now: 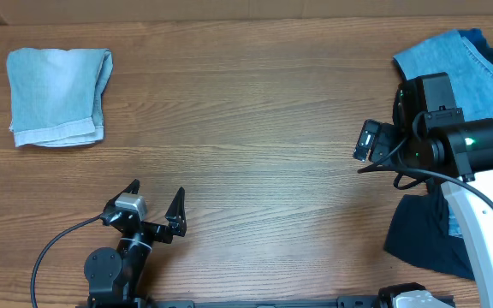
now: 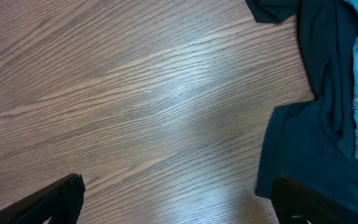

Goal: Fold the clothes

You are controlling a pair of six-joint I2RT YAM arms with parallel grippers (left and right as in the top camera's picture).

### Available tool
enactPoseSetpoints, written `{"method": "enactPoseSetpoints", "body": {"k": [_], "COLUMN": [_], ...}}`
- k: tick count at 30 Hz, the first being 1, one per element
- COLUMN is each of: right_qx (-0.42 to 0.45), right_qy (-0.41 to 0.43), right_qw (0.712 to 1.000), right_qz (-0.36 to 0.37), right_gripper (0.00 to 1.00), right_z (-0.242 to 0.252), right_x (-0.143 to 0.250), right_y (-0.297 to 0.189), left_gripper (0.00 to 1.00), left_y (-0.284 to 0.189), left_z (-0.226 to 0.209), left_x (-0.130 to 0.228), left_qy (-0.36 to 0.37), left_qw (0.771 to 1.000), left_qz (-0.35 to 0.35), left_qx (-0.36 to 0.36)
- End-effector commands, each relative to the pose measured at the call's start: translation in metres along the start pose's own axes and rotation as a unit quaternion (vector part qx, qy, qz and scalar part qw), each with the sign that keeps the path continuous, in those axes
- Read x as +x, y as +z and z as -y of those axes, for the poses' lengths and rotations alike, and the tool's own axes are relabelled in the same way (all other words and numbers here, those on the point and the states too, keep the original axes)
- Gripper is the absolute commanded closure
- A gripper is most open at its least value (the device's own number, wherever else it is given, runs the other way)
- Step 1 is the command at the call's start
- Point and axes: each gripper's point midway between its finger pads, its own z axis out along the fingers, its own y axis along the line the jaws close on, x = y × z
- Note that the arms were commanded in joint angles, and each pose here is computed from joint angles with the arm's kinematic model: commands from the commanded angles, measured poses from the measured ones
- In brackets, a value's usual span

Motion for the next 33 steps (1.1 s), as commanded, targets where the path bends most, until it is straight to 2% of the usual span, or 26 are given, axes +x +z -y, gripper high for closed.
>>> {"method": "enactPoseSetpoints", "body": {"k": [1,14,19,20,24,28,33], "right_qx": [-0.003,-0.003,0.039,0.035,-0.029,-0.083,-0.126], "right_qy": [0.0,0.0,-0.003,-0.003,0.01,0.022,0.034], "right_qw": [1.0,1.0,0.999,0.999,0.988,0.965,0.937], "right_qz": [0.0,0.0,0.023,0.033,0.148,0.25,0.325], "right_gripper": [0.0,0.0,0.0,0.0,0.0,0.0,0.0], "right_z": [-0.001,-0.001,0.012,0.011,0.005,0.021,0.044], "right_x": [0.0,0.0,-0.01,-0.013,-0.023,0.006,0.054], "right_y": [0.0,0.0,0.002,0.002,-0.019,-0.014,0.018], "left_gripper": [0.0,0.0,0.0,0.0,0.0,0.0,0.0], "left_y": [0.0,0.0,0.0,0.0,0.0,0.0,0.0], "left_z": [0.0,0.0,0.0,0.0,0.0,0.0,0.0], "left_x": [0.0,0.0,0.0,0.0,0.0,0.0,0.0], "left_qy": [-0.005,-0.005,-0.005,-0.005,-0.005,-0.005,-0.005], "left_qw": [1.0,1.0,1.0,1.0,1.0,1.0,1.0], "left_qz": [0.005,0.005,0.005,0.005,0.005,0.005,0.005], "left_qx": [0.001,0.001,0.001,0.001,0.001,0.001,0.001]}}
